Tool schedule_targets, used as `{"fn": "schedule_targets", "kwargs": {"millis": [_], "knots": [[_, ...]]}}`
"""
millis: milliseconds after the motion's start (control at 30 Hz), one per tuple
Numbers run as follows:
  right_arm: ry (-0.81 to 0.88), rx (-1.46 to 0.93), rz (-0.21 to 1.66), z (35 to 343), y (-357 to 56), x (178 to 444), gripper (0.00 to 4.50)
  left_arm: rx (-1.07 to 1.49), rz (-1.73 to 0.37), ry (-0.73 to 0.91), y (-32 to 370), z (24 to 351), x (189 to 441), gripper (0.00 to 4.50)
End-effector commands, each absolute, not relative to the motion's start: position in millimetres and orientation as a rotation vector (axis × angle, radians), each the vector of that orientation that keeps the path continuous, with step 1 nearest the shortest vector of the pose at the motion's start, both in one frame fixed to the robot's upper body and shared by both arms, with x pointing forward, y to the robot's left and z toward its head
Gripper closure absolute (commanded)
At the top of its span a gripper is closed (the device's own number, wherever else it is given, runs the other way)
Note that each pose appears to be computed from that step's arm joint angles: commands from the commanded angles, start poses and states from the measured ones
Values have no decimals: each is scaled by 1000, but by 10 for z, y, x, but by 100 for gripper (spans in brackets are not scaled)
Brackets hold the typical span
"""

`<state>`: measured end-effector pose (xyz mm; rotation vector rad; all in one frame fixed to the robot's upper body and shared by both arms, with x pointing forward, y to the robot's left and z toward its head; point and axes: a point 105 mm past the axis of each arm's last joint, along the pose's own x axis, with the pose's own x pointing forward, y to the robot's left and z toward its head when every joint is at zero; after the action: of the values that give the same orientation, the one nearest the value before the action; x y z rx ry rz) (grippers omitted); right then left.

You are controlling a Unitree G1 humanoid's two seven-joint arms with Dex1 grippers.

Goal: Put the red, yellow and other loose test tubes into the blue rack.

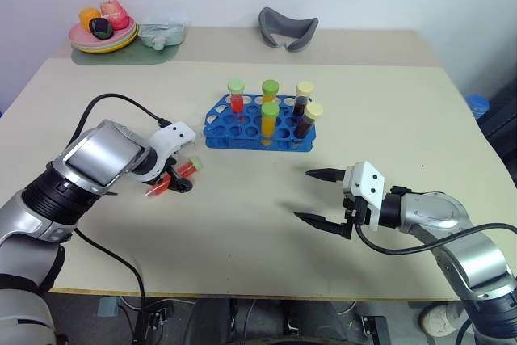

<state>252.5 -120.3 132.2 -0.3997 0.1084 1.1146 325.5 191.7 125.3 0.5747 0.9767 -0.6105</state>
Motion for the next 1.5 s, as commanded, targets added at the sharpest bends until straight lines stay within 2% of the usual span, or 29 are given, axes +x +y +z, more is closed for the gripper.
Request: {"fn": "schedule_targets", "kwargs": {"millis": [33,300,333,400,467,767,933,1067,1167,1267,1300,1367,1500], "knots": [[49,-413,1131,1422,-1136,2501,0,601,-585,979,1945,1245,3273,132],[45,-414,1138,1412,-1119,2512,0,608,-570,959,1955,1288,3289,132],[44,-413,1138,1413,-1117,2514,0,612,-565,960,1966,1282,3287,175],[42,-412,1139,1416,-1114,2519,0,618,-559,960,1983,1273,3286,219],[41,-413,1139,1418,-1113,2520,0,622,-552,957,1992,1272,3289,311],[41,-418,1134,1423,-1127,2521,0,569,-426,898,2188,1447,3329,311],[47,-413,1131,1415,-1144,2515,0,483,-265,655,2382,1970,3379,311],[41,-408,1146,1423,-1111,2547,0,512,-202,211,2365,2434,3531,311],[36,-410,1158,1425,-1095,2572,0,394,-186,-52,2306,2644,3540,311],[17,-407,1153,1446,-1071,2631,0,207,-211,-331,2041,2815,3481,311],[7,-407,1146,1456,-1062,2658,0,150,-232,-424,1925,2851,3429,311],[-16,-400,1124,1489,-1051,2716,0,107,-295,-501,1704,2751,3375,311],[-60,-353,1038,1583,-1079,2856,0,133,-353,-525,1370,2506,3422,311]]}}
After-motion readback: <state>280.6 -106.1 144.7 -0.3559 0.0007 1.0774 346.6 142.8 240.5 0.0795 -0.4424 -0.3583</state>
